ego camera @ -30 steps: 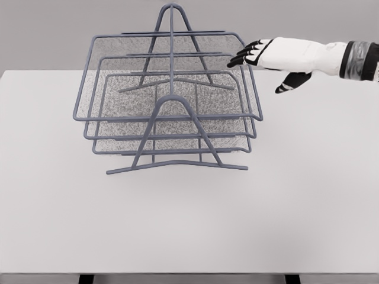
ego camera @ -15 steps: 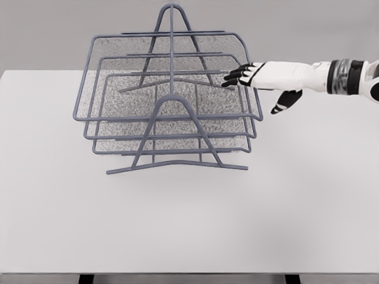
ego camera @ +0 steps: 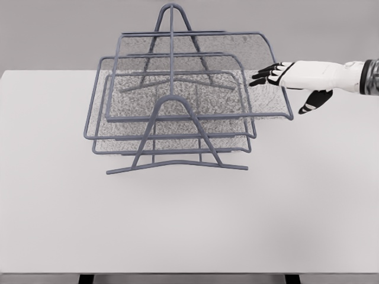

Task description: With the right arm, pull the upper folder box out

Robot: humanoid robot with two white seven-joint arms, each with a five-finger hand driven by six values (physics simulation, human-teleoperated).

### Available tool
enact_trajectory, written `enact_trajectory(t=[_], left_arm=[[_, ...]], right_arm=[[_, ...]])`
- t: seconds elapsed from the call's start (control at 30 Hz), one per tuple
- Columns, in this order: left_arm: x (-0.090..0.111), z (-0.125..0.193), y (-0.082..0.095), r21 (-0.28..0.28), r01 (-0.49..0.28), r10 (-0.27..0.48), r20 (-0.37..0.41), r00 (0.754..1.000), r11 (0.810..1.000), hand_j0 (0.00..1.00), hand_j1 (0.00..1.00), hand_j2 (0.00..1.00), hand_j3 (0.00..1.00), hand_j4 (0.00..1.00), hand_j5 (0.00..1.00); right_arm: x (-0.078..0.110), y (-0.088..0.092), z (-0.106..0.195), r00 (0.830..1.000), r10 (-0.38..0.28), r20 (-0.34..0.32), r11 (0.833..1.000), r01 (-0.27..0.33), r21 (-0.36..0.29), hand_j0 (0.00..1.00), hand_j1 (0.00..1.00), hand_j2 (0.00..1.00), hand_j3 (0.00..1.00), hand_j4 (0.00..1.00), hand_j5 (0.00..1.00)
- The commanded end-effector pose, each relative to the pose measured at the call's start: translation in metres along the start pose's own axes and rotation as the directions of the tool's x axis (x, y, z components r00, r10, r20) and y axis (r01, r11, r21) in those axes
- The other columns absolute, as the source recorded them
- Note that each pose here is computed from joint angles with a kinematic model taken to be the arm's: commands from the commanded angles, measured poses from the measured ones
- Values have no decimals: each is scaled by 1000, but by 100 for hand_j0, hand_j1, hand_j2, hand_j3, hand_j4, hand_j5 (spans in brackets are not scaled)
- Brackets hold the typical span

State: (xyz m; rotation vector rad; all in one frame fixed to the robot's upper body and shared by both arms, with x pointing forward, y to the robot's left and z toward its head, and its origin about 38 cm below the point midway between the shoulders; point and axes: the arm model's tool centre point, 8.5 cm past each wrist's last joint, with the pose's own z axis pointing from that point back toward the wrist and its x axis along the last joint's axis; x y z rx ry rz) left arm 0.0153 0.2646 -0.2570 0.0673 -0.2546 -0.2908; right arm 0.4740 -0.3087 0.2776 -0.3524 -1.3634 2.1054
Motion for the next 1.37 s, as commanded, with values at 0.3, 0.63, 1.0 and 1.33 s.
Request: enact_trajectory(t=[0.3, 0.63, 1.0, 1.33], left_arm=[[0, 0, 0, 0, 0, 0, 0, 1000, 1000, 100, 100, 100, 100, 100, 100], [0, 0, 0, 0, 0, 0, 0, 1000, 1000, 100, 100, 100, 100, 100, 100], [0, 0, 0, 0, 0, 0, 0, 1000, 1000, 100, 100, 100, 100, 100, 100], [0, 0, 0, 0, 0, 0, 0, 1000, 1000, 100, 100, 100, 100, 100, 100]], right_arm=[[-24, 20, 39, 990, 58, -126, 993, -45, 105, 100, 100, 100, 100, 100, 100], [-27, 10, 83, 983, 54, -174, 996, -39, 86, 100, 100, 100, 100, 100, 100], [3, -54, 85, 994, 87, -69, 993, -92, -75, 100, 100, 100, 100, 100, 100], [15, -45, 52, 996, 84, 6, 994, -83, -65, 100, 100, 100, 100, 100, 100]])
